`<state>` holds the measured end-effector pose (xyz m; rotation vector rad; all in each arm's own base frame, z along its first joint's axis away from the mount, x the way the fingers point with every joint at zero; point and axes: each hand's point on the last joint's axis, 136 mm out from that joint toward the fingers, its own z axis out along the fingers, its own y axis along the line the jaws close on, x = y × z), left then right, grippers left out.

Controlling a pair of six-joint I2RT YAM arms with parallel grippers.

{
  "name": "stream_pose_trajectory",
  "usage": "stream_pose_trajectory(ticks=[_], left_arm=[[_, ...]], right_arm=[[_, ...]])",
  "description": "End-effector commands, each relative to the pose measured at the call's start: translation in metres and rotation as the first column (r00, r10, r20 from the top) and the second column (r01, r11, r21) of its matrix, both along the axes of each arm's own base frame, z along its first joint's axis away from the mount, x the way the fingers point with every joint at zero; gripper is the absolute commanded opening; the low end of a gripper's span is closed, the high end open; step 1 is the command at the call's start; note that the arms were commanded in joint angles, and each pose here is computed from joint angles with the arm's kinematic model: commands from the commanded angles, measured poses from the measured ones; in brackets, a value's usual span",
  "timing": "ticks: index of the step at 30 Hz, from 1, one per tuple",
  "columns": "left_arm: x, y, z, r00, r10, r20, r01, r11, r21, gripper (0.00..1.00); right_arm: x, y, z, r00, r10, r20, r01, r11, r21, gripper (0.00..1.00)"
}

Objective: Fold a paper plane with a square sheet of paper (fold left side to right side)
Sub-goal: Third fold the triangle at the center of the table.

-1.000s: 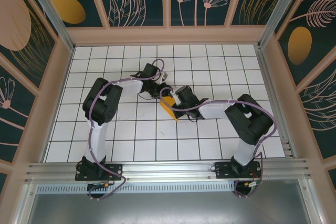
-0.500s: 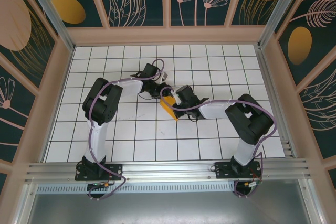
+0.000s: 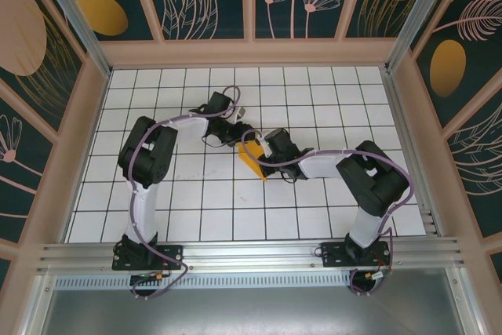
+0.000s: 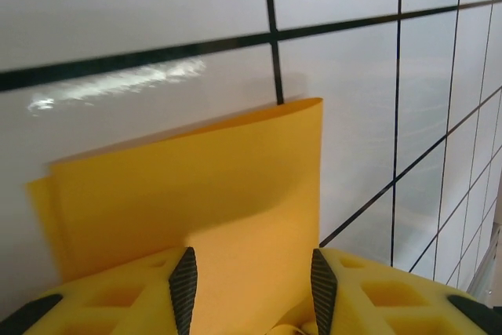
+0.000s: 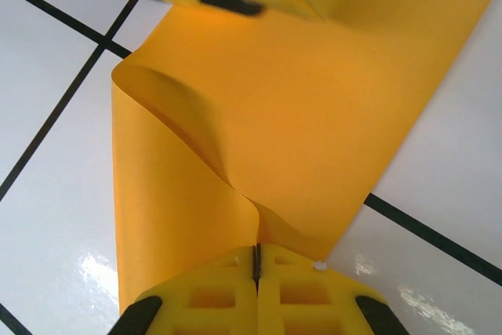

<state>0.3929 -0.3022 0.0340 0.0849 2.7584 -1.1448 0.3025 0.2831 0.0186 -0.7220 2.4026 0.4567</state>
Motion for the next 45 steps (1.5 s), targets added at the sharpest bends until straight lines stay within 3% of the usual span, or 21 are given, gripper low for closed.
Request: stream_pose_trajectory(ticks=[1, 6, 9, 16, 26, 40, 45], left_arm=[[0.011, 0.007, 0.038, 0.998, -0.008, 0.058, 0.01, 0.999, -0.031, 0.47], [0.006, 0.02, 0.058, 0.996, 0.027, 0.09, -0.022, 0.999, -0.049, 0.4], [-0.013, 0.017, 0.066, 0.997, 0.029, 0.071, -0.02, 0.992, -0.125, 0.34], [-0.048, -0.006, 0.053, 1.0, -0.02, 0.018, 0.022, 0.986, -0.164, 0.33], [-0.058, -0.014, 0.01, 0.998, -0.024, -0.052, 0.018, 0.995, -0.097, 0.33], [-0.079, 0.012, -0.038, 0.994, 0.007, -0.106, -0.002, 0.999, 0.049, 0.33], [-0.083, 0.023, -0.061, 0.992, 0.022, -0.127, -0.006, 0.992, 0.124, 0.32]], right_arm=[[-0.026, -0.017, -0.029, 0.993, 0.001, -0.118, -0.008, 0.998, -0.055, 0.0], [-0.026, -0.016, -0.028, 0.993, 0.004, -0.115, -0.01, 0.999, -0.051, 0.0], [-0.025, -0.015, -0.026, 0.994, 0.006, -0.111, -0.011, 0.999, -0.045, 0.0], [-0.024, -0.015, -0.027, 0.994, 0.008, -0.112, -0.014, 0.999, -0.05, 0.0], [-0.024, -0.015, -0.027, 0.994, 0.009, -0.111, -0.015, 0.998, -0.058, 0.0], [-0.022, -0.017, -0.027, 0.995, 0.008, -0.104, -0.015, 0.997, -0.07, 0.0], [-0.016, -0.007, -0.003, 0.997, 0.017, -0.078, -0.017, 1.0, -0.006, 0.0]])
